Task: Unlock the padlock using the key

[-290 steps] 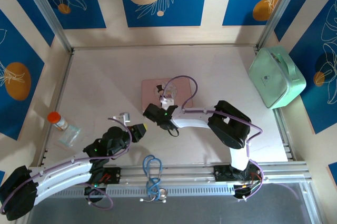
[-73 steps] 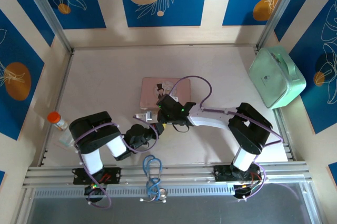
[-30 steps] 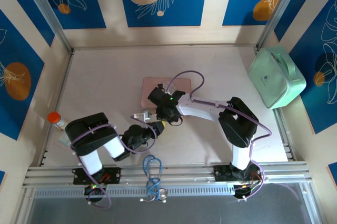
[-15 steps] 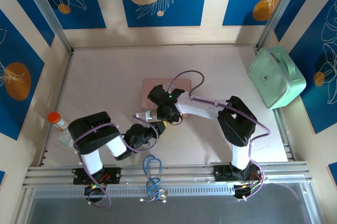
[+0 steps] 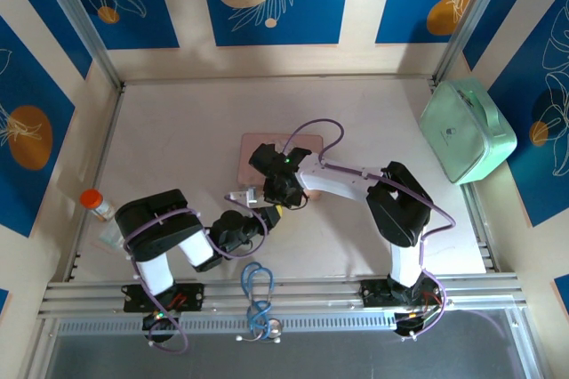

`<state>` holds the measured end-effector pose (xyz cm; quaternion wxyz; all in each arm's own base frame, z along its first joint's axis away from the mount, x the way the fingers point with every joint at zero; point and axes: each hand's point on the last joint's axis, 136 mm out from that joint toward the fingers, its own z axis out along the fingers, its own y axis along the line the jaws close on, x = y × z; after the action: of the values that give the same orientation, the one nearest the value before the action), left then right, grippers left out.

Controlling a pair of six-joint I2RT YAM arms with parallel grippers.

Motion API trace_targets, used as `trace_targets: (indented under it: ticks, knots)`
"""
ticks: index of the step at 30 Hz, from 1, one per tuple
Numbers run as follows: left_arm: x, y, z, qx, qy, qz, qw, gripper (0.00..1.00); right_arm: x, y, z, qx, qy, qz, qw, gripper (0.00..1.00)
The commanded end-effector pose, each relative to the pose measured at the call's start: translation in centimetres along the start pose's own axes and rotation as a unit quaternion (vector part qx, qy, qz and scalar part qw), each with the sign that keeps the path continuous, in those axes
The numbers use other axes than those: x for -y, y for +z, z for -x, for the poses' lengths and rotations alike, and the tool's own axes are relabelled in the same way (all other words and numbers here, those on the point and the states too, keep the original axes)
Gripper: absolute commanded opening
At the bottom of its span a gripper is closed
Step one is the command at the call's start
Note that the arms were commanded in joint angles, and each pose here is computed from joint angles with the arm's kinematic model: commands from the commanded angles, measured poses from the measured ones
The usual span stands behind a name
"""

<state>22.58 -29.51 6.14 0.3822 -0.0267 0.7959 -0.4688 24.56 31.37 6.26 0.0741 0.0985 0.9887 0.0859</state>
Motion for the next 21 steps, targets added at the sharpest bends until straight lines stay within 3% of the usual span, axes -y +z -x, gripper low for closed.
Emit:
trace_targets:
  ticks: [1, 8, 12, 19, 21]
  knots:
    - [0.79, -0.27, 0.63, 0.016, 0.003, -0.012, 1.0, 0.12, 0.28, 0.32, -1.48, -0.037, 0.003, -0.012, 0.999, 0.0]
    - [0.83, -0.07, 0.6, 0.015, 0.003, -0.014, 1.0, 0.09, 0.17, 0.33, -1.8, -0.042, 0.004, -0.006, 0.999, 0.0]
    - [0.67, -0.11, 0.65, 0.017, 0.008, -0.01, 1.0, 0.0, -0.17, -0.02, -1.91, -0.043, 0.006, -0.003, 0.999, 0.0]
    - [0.05, -0.47, 0.58, 0.017, 0.015, 0.004, 1.0, 0.0, -0.17, -0.28, -1.95, -0.059, 0.017, 0.0, 0.998, 0.0]
    - [0.08, -0.9, 0.8, 0.023, 0.013, 0.0, 1.0, 0.14, -0.06, -0.32, -1.88, -0.059, 0.017, -0.001, 0.998, 0.0]
